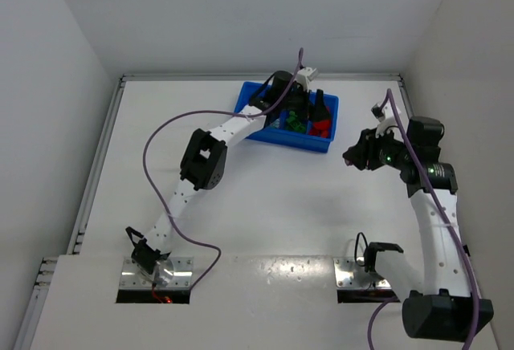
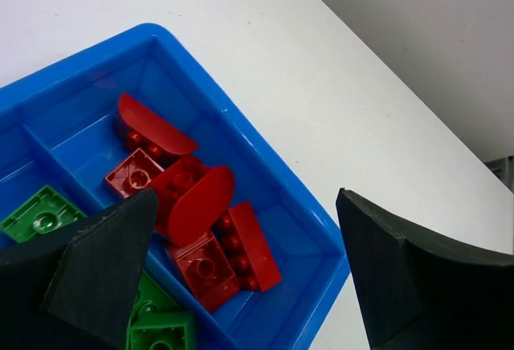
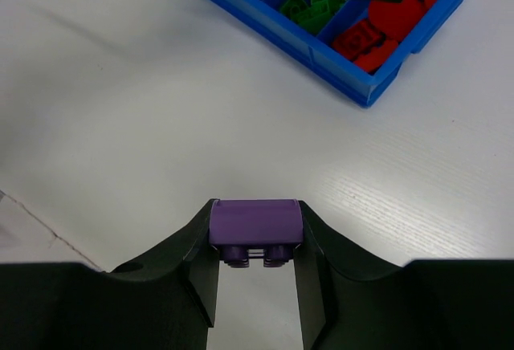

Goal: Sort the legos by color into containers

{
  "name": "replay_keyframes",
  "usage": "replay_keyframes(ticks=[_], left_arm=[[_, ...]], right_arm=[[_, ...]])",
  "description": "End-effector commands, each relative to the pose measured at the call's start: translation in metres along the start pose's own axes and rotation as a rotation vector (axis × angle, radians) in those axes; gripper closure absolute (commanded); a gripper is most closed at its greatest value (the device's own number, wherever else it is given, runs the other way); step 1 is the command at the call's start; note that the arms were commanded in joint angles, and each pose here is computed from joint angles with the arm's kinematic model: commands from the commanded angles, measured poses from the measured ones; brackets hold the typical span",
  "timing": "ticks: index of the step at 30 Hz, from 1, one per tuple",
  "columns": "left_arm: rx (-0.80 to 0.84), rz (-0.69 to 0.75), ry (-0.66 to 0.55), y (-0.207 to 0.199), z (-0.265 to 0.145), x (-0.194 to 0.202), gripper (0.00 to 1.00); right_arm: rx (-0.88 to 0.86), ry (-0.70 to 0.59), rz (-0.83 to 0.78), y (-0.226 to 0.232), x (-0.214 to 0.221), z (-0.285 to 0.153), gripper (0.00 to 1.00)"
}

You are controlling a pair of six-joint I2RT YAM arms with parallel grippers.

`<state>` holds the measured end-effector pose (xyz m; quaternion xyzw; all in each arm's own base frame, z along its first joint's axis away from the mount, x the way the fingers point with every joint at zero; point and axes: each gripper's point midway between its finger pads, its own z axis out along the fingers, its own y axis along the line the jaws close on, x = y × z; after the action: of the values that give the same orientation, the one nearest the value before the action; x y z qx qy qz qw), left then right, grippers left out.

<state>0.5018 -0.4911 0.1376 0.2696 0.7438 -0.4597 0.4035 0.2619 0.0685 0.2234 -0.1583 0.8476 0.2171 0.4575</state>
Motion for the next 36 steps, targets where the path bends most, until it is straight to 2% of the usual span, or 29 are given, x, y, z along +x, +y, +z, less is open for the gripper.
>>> replay_keyframes(ticks=[1, 4, 5, 7, 8, 9, 10, 12, 13, 14, 16, 17, 18, 21, 22, 25, 26, 27, 29, 30, 32, 35, 36], left_arm=[[0.01, 0.141, -0.187, -0.051, -0.035, -0.101, 0.0], [-0.104, 0.23, -0.227, -0.05, -0.065, -0.132, 0.0], [-0.153, 0.261, -0.27, -0.055, -0.09, -0.155, 0.0], [-0.204, 0.274, -0.278, -0.052, -0.116, -0.168, 0.0], [-0.253, 0.255, -0.27, -0.033, -0.133, -0.167, 0.0], [-0.266, 0.263, -0.299, -0.04, -0.157, -0.184, 0.0], [-0.282, 0.234, -0.276, -0.033, -0.17, -0.182, 0.0], [-0.341, 0.187, -0.26, -0.006, -0.207, -0.183, 0.0], [-0.361, 0.152, -0.218, 0.005, -0.22, -0.173, 0.0], [-0.402, 0.125, -0.214, 0.026, -0.243, -0.173, 0.0], [-0.476, 0.051, -0.166, 0.054, -0.266, -0.147, 0.0], [-0.502, 0.048, -0.181, 0.052, -0.284, -0.151, 0.0], [-0.547, 0.025, -0.16, 0.072, -0.301, -0.137, 0.0], [-0.627, 0.011, -0.181, 0.08, -0.341, -0.133, 0.0], [-0.667, -0.012, -0.166, 0.09, -0.349, -0.12, 0.0], [-0.704, -0.025, -0.148, 0.096, -0.369, -0.104, 0.0], [-0.717, -0.029, -0.145, 0.097, -0.371, -0.1, 0.0], [-0.729, -0.038, -0.144, 0.1, -0.378, -0.096, 0.0], [-0.765, -0.053, -0.123, 0.107, -0.385, -0.084, 0.0], [-0.775, -0.068, -0.112, 0.111, -0.389, -0.078, 0.0], [-0.787, -0.075, -0.116, 0.113, -0.396, -0.077, 0.0], [-0.797, -0.086, -0.112, 0.117, -0.4, -0.072, 0.0], [-0.797, -0.086, -0.112, 0.117, -0.4, -0.072, 0.0]], right_arm=[[-0.016, -0.099, -0.038, -0.001, -0.028, 0.006, 1.0], [-0.035, -0.142, -0.017, -0.005, -0.042, 0.021, 1.0], [-0.056, -0.15, -0.012, -0.003, -0.045, 0.027, 1.0], [-0.081, -0.166, -0.001, -0.007, -0.059, 0.048, 1.0], [-0.12, -0.16, -0.008, 0.002, -0.063, 0.06, 1.0], [-0.109, -0.156, -0.008, 0.0, -0.068, 0.072, 1.0], [-0.12, -0.187, -0.042, 0.003, -0.086, 0.081, 1.0], [-0.161, -0.11, -0.017, 0.011, -0.078, 0.126, 1.0], [-0.171, -0.136, -0.032, 0.014, -0.095, 0.137, 1.0], [-0.172, -0.088, 0.01, 0.008, -0.083, 0.165, 1.0], [-0.165, -0.097, -0.003, 0.01, -0.098, 0.192, 1.0], [-0.165, -0.086, 0.015, 0.005, -0.098, 0.204, 1.0], [-0.172, -0.028, 0.046, 0.001, -0.08, 0.23, 1.0], [-0.142, -0.081, 0.037, -0.003, -0.115, 0.263, 1.0], [-0.126, -0.056, 0.058, -0.014, -0.102, 0.286, 1.0], [-0.147, -0.08, 0.054, -0.01, -0.118, 0.315, 1.0], [-0.137, -0.032, 0.069, -0.013, -0.099, 0.334, 1.0], [-0.134, -0.058, 0.054, -0.01, -0.115, 0.341, 1.0], [-0.106, -0.05, 0.06, -0.017, -0.121, 0.352, 1.0], [-0.094, -0.014, 0.068, -0.019, -0.104, 0.367, 0.98], [-0.081, -0.001, 0.06, -0.019, -0.101, 0.375, 0.98], [-0.041, 0.026, 0.056, -0.024, -0.089, 0.382, 0.88], [-0.029, 0.025, 0.056, -0.026, -0.089, 0.382, 0.79]])
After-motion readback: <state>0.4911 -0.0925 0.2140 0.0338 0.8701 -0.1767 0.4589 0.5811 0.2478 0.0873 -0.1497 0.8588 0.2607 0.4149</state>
